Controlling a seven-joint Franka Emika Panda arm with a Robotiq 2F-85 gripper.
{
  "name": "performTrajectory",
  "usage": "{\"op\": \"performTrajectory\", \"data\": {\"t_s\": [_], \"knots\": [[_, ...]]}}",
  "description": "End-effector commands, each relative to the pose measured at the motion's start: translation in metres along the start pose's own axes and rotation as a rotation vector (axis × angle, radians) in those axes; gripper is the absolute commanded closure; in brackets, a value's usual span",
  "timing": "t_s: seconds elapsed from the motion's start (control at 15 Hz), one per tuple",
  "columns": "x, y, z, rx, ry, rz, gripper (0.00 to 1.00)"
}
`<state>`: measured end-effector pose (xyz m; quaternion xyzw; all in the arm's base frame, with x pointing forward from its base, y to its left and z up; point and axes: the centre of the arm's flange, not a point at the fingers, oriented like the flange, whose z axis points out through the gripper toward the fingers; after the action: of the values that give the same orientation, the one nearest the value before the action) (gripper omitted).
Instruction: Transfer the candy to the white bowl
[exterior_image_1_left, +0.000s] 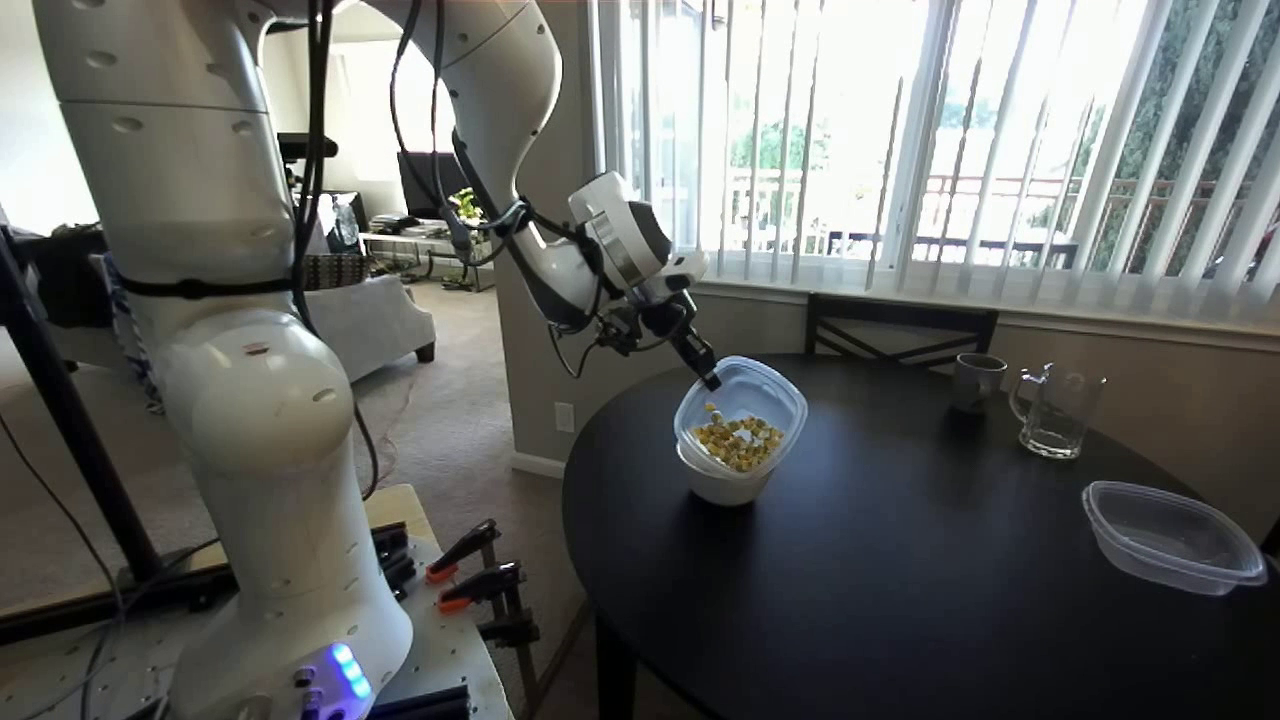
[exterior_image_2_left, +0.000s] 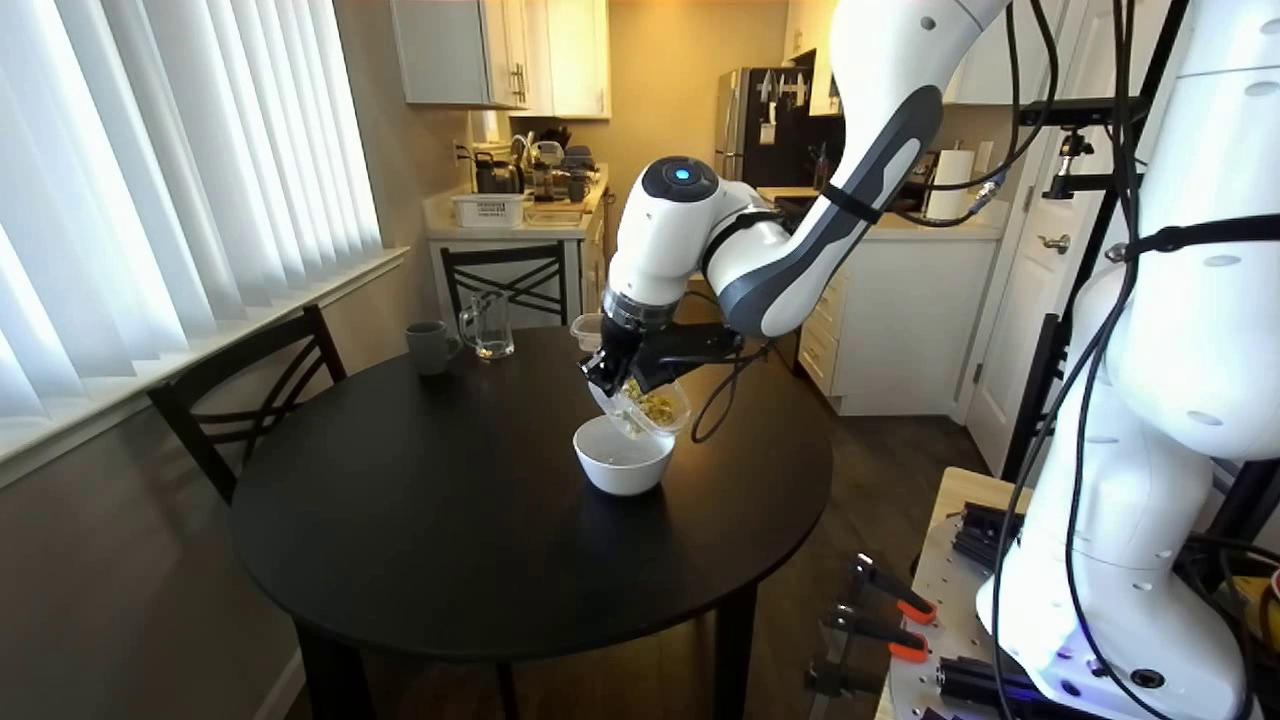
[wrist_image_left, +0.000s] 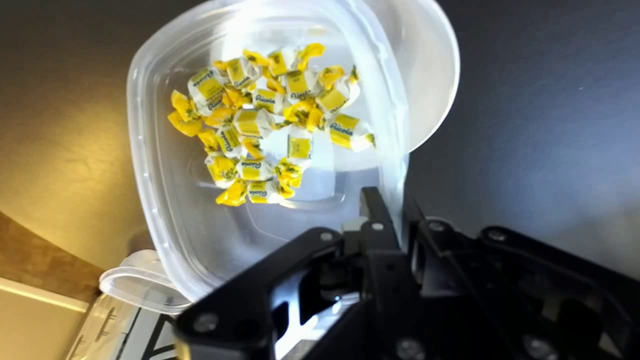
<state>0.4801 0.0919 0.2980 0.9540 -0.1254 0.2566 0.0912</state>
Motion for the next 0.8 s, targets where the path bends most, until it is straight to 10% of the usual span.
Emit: {"op": "performTrajectory", "data": {"t_s": [0.0,0.73], "knots": [[-0.015,0.001,-0.018,0.106,0.003,-0.08,0.98],[0.007,0.025,-0.015,0.324,0.1,-0.075,0.98]]}}
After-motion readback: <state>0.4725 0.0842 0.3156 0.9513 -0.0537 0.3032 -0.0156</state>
